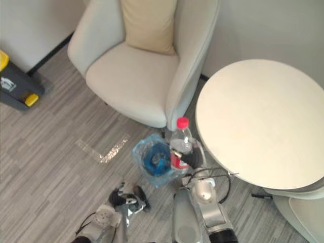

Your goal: Gather rubbish on tea table into small bin, then transfer packed bag to large trash can.

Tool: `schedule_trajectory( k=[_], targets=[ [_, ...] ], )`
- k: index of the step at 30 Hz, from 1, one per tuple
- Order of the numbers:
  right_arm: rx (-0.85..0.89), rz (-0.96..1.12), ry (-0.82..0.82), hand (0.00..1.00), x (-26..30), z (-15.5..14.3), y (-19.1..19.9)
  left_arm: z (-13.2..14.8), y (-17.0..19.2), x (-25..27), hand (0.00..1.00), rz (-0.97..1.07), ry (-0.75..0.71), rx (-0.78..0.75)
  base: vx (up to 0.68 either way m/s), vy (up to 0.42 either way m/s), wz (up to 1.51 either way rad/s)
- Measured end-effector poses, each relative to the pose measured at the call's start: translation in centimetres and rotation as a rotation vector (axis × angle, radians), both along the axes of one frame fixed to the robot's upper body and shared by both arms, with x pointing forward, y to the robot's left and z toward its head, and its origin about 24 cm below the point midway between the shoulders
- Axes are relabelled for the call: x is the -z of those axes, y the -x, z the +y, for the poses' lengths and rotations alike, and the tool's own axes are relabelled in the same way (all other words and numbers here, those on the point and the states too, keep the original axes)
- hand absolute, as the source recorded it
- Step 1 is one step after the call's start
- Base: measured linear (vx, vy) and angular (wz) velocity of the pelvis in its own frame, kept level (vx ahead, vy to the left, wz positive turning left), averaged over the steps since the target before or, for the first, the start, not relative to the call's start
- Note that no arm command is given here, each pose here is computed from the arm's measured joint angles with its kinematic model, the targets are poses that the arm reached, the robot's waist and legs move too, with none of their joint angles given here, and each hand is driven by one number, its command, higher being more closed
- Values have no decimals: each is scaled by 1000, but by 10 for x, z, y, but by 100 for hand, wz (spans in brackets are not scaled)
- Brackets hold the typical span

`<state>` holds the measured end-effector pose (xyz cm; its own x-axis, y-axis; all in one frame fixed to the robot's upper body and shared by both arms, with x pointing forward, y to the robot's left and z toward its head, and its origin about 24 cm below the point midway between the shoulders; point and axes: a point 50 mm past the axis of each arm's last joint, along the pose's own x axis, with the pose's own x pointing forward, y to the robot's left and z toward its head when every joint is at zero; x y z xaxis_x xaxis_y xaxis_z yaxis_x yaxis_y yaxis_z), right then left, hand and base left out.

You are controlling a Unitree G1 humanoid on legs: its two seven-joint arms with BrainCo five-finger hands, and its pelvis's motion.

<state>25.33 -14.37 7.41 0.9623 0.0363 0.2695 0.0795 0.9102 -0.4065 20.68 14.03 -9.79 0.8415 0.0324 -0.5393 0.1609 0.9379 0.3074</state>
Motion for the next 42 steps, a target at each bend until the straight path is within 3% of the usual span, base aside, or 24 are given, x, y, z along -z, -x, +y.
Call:
schedule_trajectory(
  k=[7,16,33,34,42],
  targets=[
    [-57,-157,0,100,-39,17,-20,3,-34,-29,0,-143,88,-129,-68,7,8],
    [-21,-285,81,100,-78,17,-51,1,-89,-93,0,-414,158,-177,-54,-20,7],
    [180,-300,153,100,-114,-8,-105,-9,-116,-137,0,-578,239,-205,-6,-61,7],
    [185,-296,154,0,-114,-8,-107,-11,-117,-137,0,-579,239,-199,-25,-61,3],
    [188,-268,161,0,-112,-8,-113,-13,-119,-137,0,-573,238,-192,-21,-47,0]
  ],
)
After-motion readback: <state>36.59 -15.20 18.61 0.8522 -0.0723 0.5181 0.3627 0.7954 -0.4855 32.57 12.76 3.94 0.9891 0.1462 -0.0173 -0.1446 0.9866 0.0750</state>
